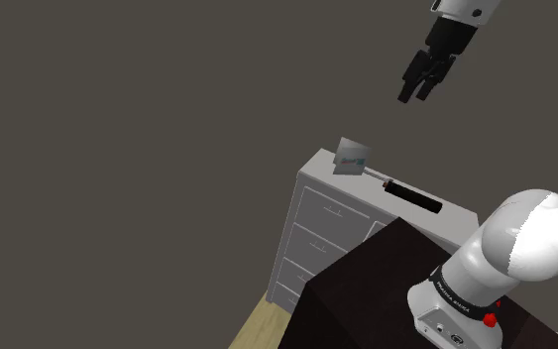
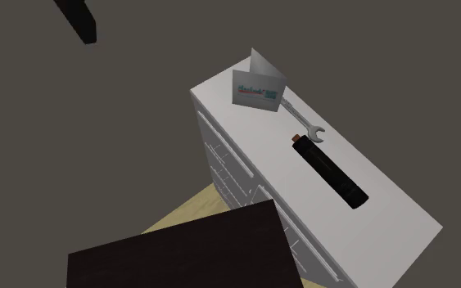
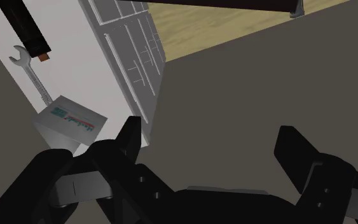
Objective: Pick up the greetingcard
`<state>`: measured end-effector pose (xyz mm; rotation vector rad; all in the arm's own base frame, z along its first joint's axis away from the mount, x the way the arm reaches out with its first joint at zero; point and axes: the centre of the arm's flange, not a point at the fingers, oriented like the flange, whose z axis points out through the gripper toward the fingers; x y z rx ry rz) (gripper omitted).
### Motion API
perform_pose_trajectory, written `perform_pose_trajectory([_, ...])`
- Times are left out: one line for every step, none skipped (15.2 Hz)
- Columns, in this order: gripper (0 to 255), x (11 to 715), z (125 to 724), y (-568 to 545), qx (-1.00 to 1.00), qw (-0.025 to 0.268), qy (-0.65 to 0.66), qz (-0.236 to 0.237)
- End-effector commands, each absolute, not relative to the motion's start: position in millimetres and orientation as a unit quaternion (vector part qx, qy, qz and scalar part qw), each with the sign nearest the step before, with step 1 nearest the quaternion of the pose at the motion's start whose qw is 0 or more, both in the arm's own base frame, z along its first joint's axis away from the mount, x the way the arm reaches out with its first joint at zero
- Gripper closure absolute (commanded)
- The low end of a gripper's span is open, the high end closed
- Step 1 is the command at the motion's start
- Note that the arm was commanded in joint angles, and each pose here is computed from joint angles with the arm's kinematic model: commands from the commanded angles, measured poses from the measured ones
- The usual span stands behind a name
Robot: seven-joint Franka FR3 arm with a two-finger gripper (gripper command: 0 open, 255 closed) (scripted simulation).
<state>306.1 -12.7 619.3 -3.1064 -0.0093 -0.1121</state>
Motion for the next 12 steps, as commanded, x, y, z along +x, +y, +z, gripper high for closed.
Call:
perform_pose_trajectory([0,306,619,-13,-0.999,0.017,-0.003,-0.036])
perform_pose_trajectory([0,312,612,-22,-0.999,0.017,-0.007,-0.035])
perform_pose_trajectory([0,318,604,-31,-0.999,0.017,-0.012,-0.033])
perform_pose_trajectory([0,324,596,-41,-0.999,0.018,-0.016,-0.032])
perform_pose_trajectory([0,330,588,-50,-0.999,0.018,-0.021,-0.031])
perform_pose_trajectory([0,336,581,-59,-0.999,0.018,-0.025,-0.029])
perform_pose_trajectory([0,343,573,-68,-0.999,0.019,-0.03,-0.028])
perform_pose_trajectory([0,349,565,-77,-0.999,0.019,-0.034,-0.027])
perform_pose_trajectory([0,355,557,-86,-0.999,0.019,-0.039,-0.026])
perform_pose_trajectory([0,362,550,-95,-0.999,0.02,-0.043,-0.024])
perform_pose_trajectory([0,368,542,-104,-0.998,0.02,-0.048,-0.023])
perform_pose_trajectory([0,375,534,-113,-0.998,0.02,-0.052,-0.022])
